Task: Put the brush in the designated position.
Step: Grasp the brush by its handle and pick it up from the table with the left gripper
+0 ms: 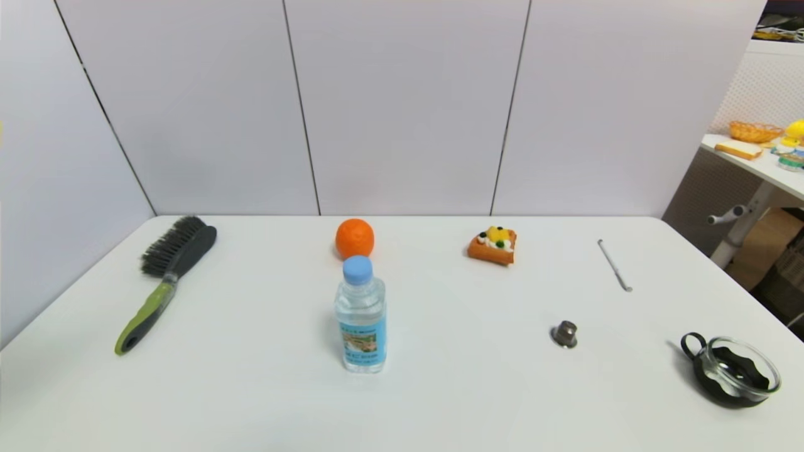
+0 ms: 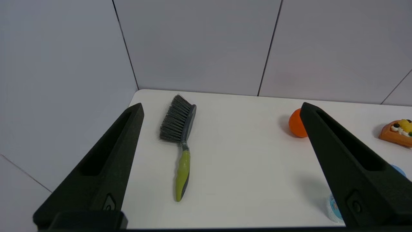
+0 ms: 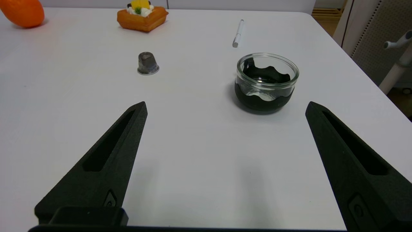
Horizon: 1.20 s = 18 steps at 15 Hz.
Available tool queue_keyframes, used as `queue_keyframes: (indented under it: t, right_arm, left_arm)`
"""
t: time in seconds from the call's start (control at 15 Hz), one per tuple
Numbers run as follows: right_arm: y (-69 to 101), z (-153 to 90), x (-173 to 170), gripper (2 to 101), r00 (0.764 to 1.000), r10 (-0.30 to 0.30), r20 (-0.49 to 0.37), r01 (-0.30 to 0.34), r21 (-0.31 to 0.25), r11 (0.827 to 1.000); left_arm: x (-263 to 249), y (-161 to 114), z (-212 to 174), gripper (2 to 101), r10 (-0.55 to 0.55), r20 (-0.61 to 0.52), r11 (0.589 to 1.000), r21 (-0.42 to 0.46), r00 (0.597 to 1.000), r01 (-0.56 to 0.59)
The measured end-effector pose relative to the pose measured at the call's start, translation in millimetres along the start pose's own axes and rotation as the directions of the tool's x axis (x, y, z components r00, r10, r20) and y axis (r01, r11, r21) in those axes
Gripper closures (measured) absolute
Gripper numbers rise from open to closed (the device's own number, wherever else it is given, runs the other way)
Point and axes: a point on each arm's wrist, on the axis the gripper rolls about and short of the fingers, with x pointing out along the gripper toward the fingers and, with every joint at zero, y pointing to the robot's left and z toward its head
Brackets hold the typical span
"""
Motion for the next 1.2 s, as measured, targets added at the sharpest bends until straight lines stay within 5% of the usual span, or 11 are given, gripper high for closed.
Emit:
queue_keyframes:
  t: [0.2,0.4,0.67,0.87,1.2]
  right_arm:
    - [0.0,0,0,5.0,1.0,0.0,0.0,0.0,0.0,1.0]
    - [0.0,0,0,5.0,1.0,0.0,0.0,0.0,0.0,1.0]
    - [0.0,0,0,5.0,1.0,0.0,0.0,0.0,0.0,1.0]
    - [0.0,0,0,5.0,1.0,0.0,0.0,0.0,0.0,1.0]
    - [0.0,0,0,5.0,1.0,0.0,0.0,0.0,0.0,1.0]
  left_arm:
    - [70,11,16,5.3,0.063,-0.312,0.996,0.085,0.948,-0.038]
    - [145,40,-16,5.3,0.118,-0.621,0.976,0.216,0.775,0.024]
    - [218,80,-71,5.3,0.119,-0.809,0.919,0.31,0.575,0.245]
    - [253,91,-110,5.3,0.084,-0.882,0.9,0.267,0.463,0.344]
    - [294,63,-142,5.3,0.033,-0.897,0.978,0.121,0.442,0.172]
